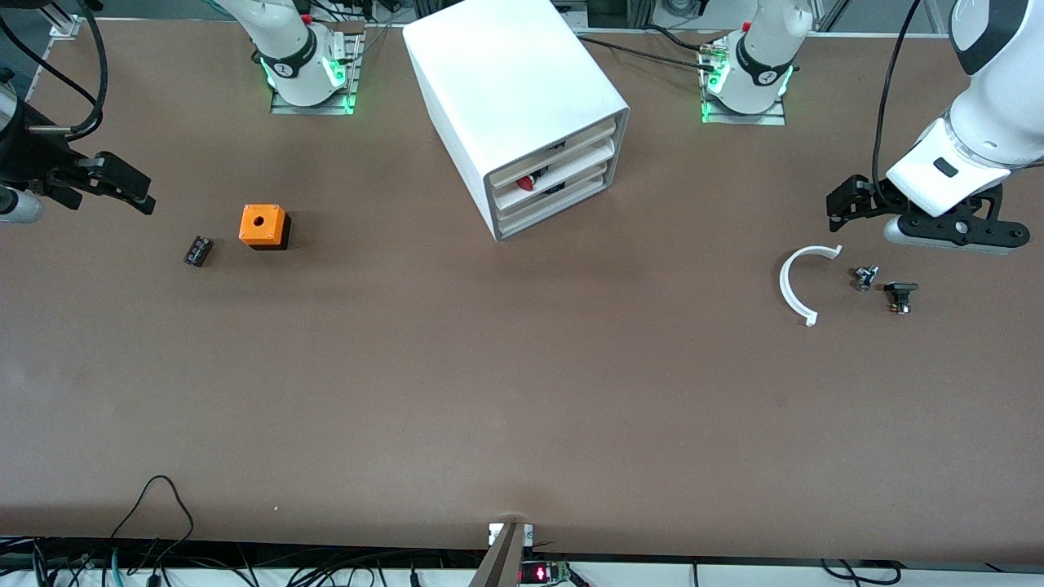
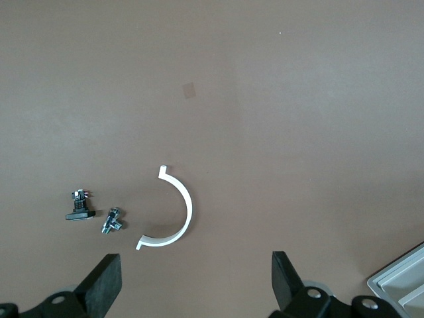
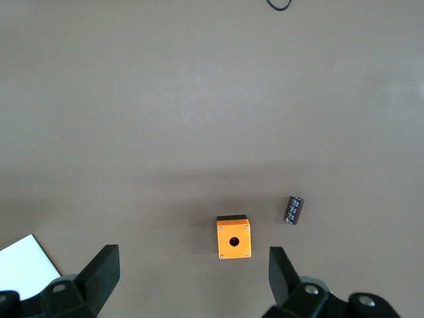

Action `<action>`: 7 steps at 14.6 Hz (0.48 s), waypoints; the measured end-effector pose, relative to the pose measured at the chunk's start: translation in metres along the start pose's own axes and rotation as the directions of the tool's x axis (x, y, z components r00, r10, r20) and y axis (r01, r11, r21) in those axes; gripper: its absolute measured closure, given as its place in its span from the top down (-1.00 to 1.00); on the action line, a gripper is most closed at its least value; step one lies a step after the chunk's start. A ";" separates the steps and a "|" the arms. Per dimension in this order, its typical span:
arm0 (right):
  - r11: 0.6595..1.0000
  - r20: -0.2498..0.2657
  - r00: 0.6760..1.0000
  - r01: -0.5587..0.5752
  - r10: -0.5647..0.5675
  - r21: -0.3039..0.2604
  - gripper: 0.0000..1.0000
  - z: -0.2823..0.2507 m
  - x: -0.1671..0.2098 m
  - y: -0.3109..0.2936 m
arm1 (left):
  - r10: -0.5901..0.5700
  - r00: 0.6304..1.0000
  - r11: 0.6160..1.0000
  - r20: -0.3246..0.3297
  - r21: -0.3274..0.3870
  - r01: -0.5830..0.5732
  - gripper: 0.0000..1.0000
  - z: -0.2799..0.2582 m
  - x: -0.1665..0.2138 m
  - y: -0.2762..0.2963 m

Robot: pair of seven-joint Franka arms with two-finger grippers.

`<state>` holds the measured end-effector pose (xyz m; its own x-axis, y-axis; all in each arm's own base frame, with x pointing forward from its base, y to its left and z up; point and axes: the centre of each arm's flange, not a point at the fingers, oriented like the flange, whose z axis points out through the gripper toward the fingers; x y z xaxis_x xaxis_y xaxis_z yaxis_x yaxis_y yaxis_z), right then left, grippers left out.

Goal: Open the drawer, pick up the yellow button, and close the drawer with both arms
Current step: 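Move the left gripper toward the white cabinet's drawer handle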

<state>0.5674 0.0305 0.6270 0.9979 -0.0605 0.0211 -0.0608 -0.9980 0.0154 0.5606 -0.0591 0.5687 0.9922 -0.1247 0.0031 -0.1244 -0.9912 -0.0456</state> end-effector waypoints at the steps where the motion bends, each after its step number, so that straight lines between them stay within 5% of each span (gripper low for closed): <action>1: 1.000 0.000 1.000 0.000 0.000 0.000 1.00 0.000 0.000 0.000 | 0.000 1.000 1.000 0.000 0.000 0.000 1.00 0.000 0.000 0.000; 7: 1.000 0.010 1.000 0.011 -0.011 0.000 1.00 -0.001 -0.003 -0.008 | 0.001 1.000 1.000 0.025 0.000 -0.001 1.00 0.000 -0.003 0.001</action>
<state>0.5651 0.0390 0.6274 0.9987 -0.0494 0.0112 -0.0496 -0.9986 0.0159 0.5577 -0.0594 0.5681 0.9920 -0.1246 -0.0220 -0.1255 -0.9911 -0.0455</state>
